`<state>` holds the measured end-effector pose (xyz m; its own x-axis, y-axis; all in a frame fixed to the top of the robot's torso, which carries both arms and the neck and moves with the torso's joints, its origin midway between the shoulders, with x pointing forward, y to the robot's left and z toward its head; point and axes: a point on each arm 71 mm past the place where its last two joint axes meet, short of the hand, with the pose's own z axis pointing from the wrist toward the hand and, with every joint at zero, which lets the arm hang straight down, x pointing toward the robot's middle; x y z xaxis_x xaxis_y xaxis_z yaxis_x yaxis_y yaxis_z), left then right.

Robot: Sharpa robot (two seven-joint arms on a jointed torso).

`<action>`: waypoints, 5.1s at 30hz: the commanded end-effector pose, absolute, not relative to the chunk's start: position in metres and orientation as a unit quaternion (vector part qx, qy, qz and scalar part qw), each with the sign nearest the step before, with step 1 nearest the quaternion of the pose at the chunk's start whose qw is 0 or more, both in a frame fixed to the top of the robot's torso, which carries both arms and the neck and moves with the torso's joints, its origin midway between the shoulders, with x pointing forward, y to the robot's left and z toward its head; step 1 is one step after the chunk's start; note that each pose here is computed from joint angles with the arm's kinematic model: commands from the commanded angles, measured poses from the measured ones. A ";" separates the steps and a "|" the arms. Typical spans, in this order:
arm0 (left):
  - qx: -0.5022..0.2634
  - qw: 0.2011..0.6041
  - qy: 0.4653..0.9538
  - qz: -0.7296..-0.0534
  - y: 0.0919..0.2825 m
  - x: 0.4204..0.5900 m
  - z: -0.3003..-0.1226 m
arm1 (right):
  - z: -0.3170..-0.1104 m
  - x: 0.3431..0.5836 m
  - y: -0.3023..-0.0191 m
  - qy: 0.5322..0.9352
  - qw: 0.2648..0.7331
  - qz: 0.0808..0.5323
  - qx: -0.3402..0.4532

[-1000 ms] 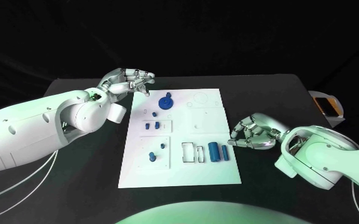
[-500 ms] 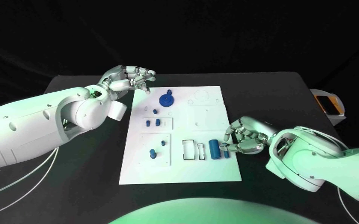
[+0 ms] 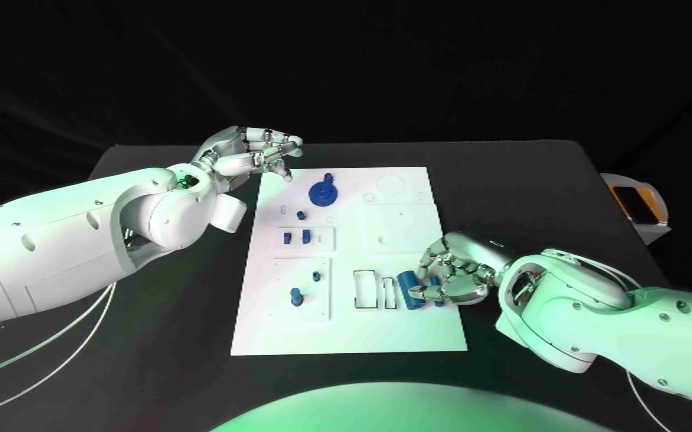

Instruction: Assemble the parts on the task board

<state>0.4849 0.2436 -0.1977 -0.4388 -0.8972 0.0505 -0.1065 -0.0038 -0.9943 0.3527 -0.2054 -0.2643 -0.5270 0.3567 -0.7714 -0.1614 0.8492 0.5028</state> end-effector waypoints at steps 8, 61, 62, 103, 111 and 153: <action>-0.409 0.329 0.616 -0.588 0.243 0.484 -0.197 | -0.276 0.352 -0.196 0.846 0.473 0.246 0.033; -0.409 0.321 0.619 -0.588 0.241 0.483 -0.197 | -0.262 0.349 -0.152 0.850 0.406 0.317 0.112; -0.409 0.321 0.619 -0.588 0.241 0.483 -0.198 | -0.263 0.350 -0.150 0.852 0.404 0.317 0.106; -0.411 0.325 0.618 -0.586 0.244 0.483 -0.197 | -0.269 0.363 -0.134 0.851 0.452 0.269 0.001; -0.411 0.325 0.619 -0.585 0.244 0.483 -0.197 | -0.268 0.362 -0.132 0.849 0.453 0.272 0.001; -0.413 0.326 0.620 -0.583 0.247 0.482 -0.197 | -0.261 0.348 -0.137 0.851 0.444 0.279 -0.016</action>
